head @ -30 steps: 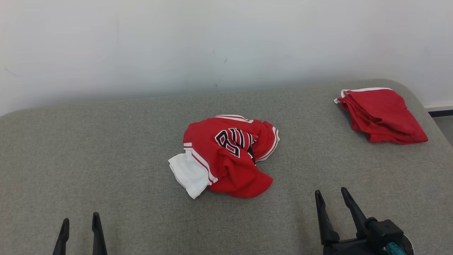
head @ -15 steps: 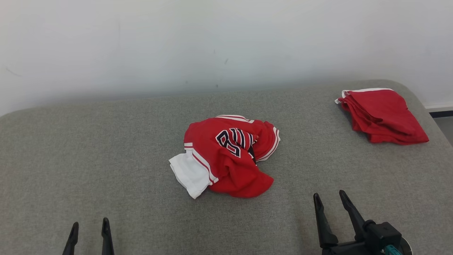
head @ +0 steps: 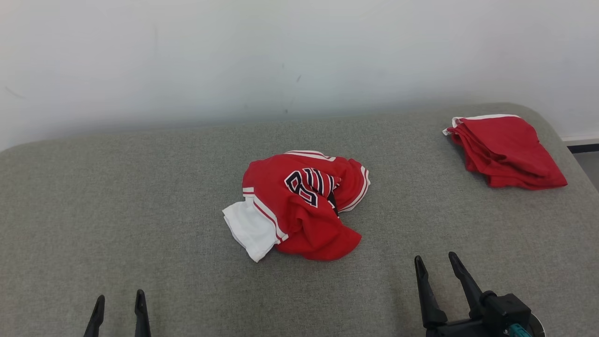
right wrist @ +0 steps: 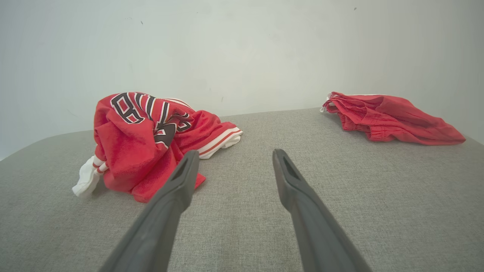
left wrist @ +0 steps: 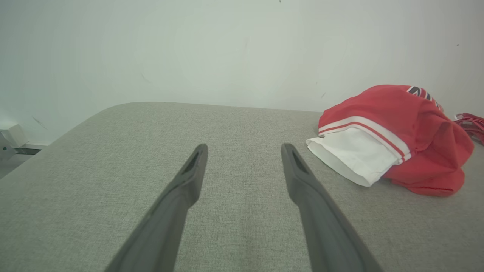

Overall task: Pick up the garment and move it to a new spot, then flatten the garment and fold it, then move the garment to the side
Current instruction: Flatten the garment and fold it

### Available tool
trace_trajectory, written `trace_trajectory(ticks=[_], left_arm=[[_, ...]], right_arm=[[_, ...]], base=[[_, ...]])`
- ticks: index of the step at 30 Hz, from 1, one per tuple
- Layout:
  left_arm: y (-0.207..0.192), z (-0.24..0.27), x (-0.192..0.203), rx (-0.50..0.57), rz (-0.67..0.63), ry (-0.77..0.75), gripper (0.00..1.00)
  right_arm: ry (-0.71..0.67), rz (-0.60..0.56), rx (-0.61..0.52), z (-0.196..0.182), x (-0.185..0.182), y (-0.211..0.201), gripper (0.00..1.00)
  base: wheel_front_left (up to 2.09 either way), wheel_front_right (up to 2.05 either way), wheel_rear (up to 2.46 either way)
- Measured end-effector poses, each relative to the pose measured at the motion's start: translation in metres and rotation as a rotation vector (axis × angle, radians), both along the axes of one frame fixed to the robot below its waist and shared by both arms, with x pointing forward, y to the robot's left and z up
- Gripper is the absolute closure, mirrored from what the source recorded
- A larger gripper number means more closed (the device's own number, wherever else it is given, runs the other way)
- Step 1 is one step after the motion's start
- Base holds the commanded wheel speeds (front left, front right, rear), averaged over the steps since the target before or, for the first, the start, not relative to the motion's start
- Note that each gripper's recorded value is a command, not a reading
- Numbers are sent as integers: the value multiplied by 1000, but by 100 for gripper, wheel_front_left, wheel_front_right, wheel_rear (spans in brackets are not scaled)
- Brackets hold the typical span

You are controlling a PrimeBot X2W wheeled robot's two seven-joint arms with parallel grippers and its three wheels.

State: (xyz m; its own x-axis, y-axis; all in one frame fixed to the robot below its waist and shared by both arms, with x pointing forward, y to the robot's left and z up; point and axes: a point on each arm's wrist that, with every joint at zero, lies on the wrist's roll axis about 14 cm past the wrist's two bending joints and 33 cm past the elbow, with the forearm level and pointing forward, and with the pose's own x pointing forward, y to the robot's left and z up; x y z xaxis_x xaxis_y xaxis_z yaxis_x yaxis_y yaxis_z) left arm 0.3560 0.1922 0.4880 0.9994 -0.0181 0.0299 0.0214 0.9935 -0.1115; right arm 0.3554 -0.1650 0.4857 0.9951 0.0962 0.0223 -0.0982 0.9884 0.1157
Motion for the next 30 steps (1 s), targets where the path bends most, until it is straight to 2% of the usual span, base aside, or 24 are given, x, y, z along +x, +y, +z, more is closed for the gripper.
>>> trace_trajectory(ticks=[30], left_arm=[[1,-3,1,-8,6,8,0]], right_arm=[[7,-6,0,-2,0,-2,0]], base=[[0,0,0]])
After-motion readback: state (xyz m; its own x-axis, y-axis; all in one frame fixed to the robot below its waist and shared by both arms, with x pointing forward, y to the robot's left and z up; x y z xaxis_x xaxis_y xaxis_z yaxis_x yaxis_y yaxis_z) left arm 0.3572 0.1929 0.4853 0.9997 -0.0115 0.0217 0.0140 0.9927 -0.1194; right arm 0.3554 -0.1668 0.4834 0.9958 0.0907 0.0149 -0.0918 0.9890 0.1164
